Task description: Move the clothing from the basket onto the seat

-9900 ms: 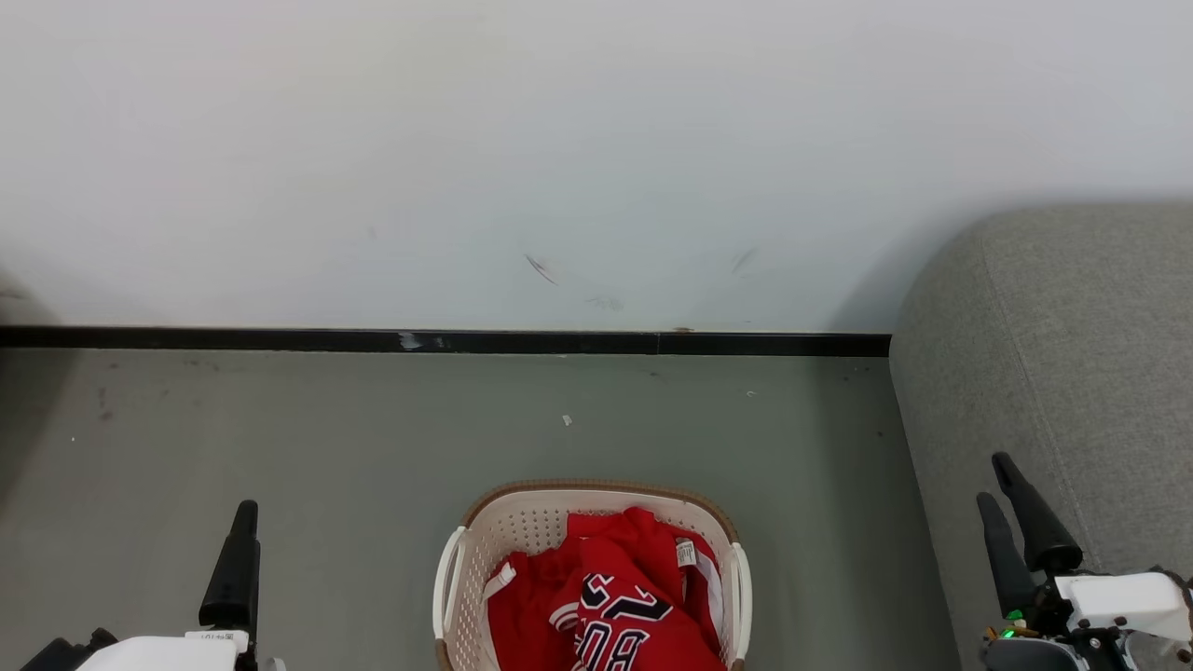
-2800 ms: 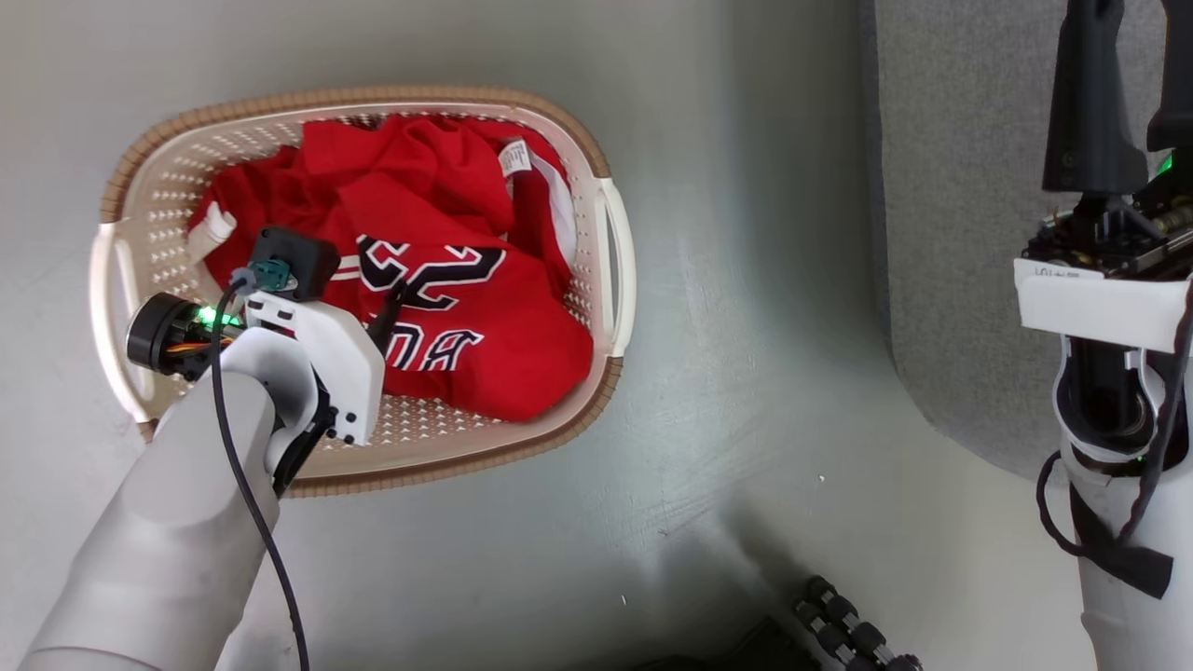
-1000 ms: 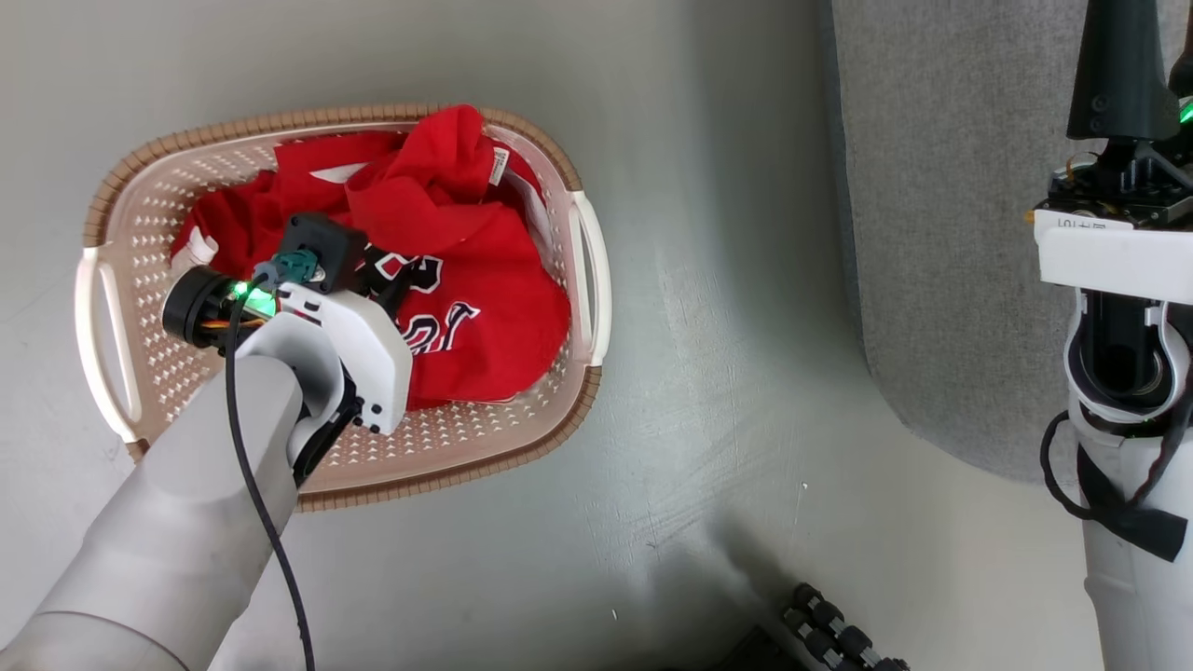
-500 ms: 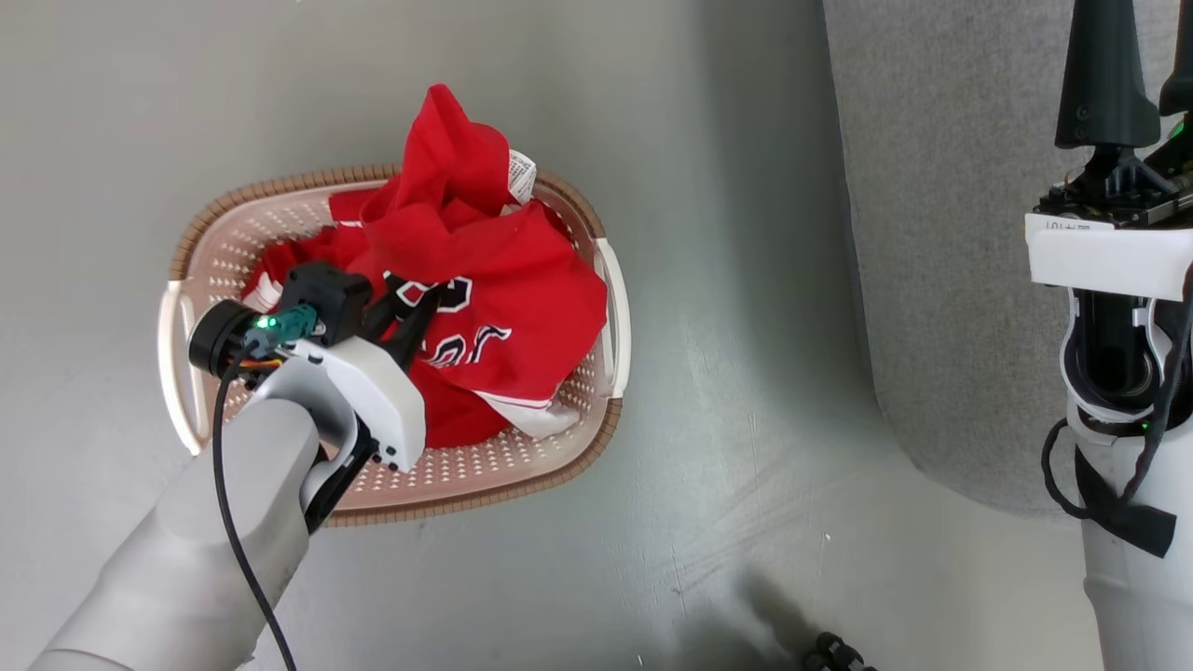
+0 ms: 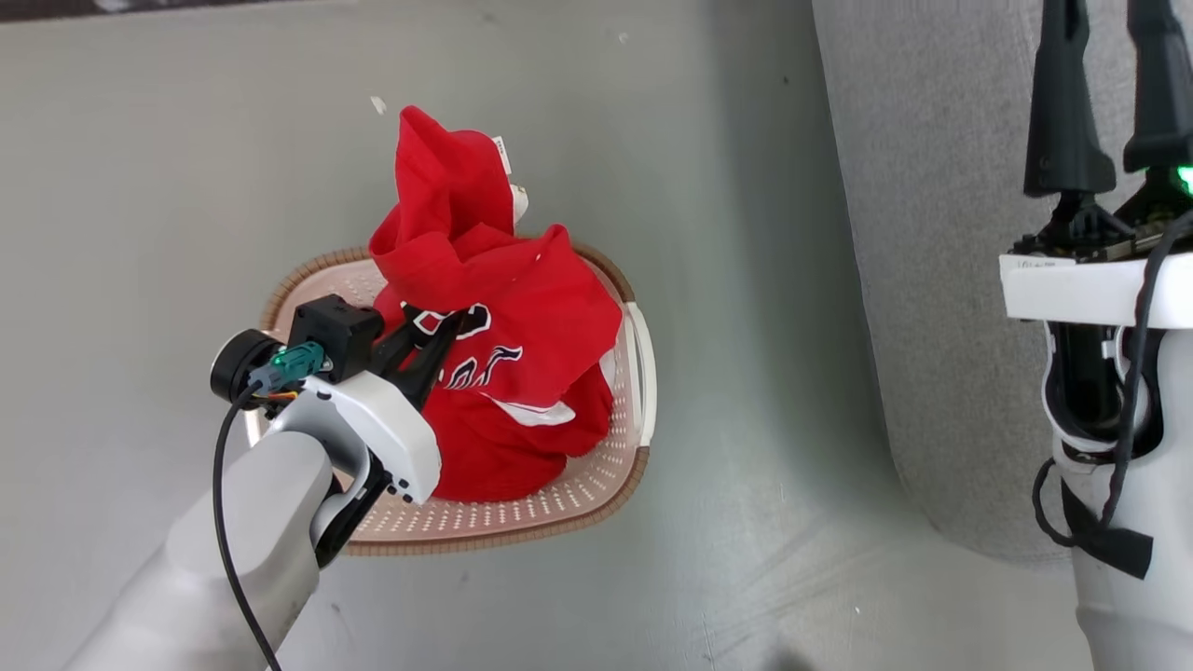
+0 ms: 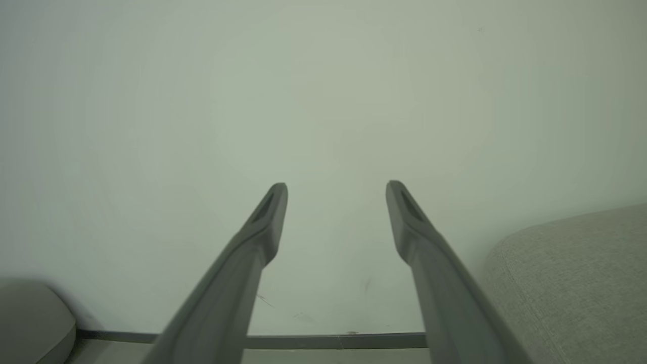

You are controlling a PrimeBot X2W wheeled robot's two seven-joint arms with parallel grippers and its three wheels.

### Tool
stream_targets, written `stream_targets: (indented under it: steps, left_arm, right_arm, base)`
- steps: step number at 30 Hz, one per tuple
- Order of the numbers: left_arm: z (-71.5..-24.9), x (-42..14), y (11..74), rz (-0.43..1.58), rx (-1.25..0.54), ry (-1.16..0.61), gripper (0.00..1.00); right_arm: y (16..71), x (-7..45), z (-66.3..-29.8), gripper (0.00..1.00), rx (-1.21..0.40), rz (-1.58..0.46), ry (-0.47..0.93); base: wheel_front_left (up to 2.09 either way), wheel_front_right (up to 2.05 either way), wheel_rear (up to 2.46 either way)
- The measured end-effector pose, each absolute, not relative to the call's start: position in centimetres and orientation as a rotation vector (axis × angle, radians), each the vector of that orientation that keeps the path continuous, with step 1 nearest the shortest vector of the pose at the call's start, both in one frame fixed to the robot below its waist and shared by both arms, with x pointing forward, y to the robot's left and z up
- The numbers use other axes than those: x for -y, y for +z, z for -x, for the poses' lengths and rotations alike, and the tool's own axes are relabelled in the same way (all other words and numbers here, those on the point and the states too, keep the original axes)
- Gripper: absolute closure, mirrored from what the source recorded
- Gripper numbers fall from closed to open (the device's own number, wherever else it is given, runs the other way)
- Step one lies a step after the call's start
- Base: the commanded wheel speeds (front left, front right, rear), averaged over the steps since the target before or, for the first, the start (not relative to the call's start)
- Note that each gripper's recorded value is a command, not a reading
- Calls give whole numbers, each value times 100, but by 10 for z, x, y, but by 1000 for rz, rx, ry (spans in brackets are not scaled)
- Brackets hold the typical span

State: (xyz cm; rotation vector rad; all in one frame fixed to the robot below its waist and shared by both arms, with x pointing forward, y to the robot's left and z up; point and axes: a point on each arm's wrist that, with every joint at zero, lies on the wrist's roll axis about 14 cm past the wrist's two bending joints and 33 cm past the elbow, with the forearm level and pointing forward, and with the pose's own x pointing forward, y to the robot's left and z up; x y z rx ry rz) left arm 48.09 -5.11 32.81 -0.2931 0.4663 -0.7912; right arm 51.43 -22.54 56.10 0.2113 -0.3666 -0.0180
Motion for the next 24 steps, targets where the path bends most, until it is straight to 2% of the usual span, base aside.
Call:
stream_targets:
  steps: [16, 24]
  left_arm:
    - [-496, 24, 440, 312, -198, -733, 100]
    - [-486, 15, 483, 312, -101, -721, 100]
  right_arm:
    - [586, 214, -481, 0, 382, -225, 17]
    - [581, 204, -462, 0, 337, -218, 55]
  base:
    - [0, 0, 0]
    - [0, 0, 0]
